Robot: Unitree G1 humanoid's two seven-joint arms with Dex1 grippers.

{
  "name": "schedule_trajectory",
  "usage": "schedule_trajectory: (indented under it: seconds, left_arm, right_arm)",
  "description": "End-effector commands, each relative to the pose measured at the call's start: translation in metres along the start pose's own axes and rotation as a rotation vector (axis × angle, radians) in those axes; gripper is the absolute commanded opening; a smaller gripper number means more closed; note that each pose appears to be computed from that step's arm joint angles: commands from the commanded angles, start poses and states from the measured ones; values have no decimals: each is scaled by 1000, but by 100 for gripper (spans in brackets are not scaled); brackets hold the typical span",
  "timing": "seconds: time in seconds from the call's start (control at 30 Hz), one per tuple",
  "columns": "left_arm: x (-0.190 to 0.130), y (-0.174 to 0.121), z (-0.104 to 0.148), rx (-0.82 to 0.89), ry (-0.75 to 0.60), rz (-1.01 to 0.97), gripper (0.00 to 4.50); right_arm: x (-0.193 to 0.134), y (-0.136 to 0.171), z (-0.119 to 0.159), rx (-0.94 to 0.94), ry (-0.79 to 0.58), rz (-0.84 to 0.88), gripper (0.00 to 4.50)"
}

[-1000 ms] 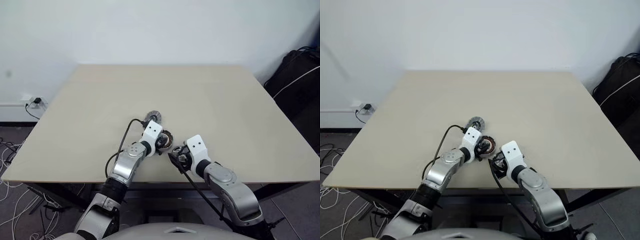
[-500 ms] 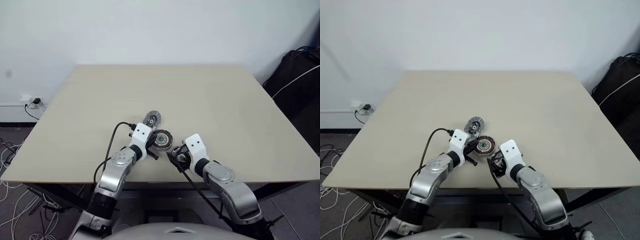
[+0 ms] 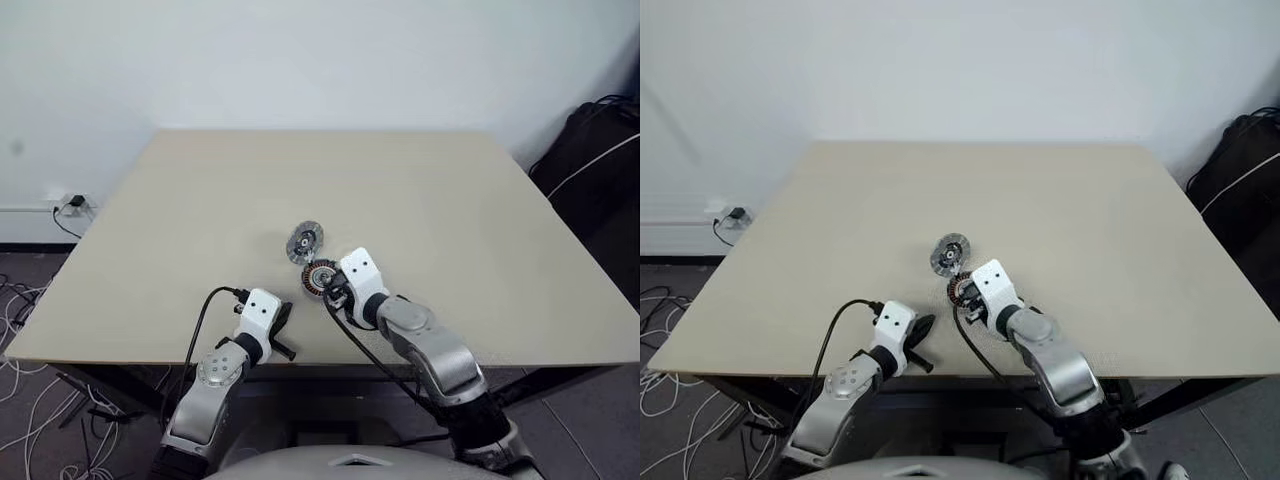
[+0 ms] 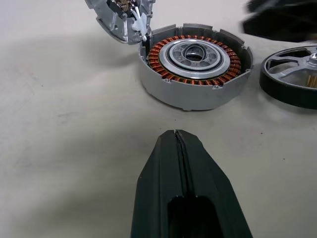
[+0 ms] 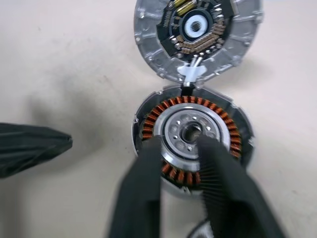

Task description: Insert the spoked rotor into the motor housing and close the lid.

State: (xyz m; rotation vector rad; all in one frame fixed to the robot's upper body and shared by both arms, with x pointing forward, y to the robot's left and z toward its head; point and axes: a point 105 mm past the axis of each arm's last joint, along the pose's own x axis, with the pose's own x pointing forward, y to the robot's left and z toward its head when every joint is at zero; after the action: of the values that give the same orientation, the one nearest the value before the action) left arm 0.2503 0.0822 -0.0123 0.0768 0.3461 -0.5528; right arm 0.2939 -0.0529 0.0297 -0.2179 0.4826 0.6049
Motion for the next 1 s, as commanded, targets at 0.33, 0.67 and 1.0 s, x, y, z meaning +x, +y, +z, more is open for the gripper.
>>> schedule_trajectory:
  seconds: [0.33, 0.67, 1.0]
  left_arm:
    - [5, 8, 6, 48, 9, 24, 0]
    - [9, 7, 8, 53, -2, 51, 0]
    - [10, 6, 12, 44, -25, 35, 0]
  right_arm:
    - [34, -4, 16, -16, 3, -42, 3]
    - [40, -4, 16, -18, 4, -41, 3]
    - [41, -20, 11, -6, 18, -82, 3]
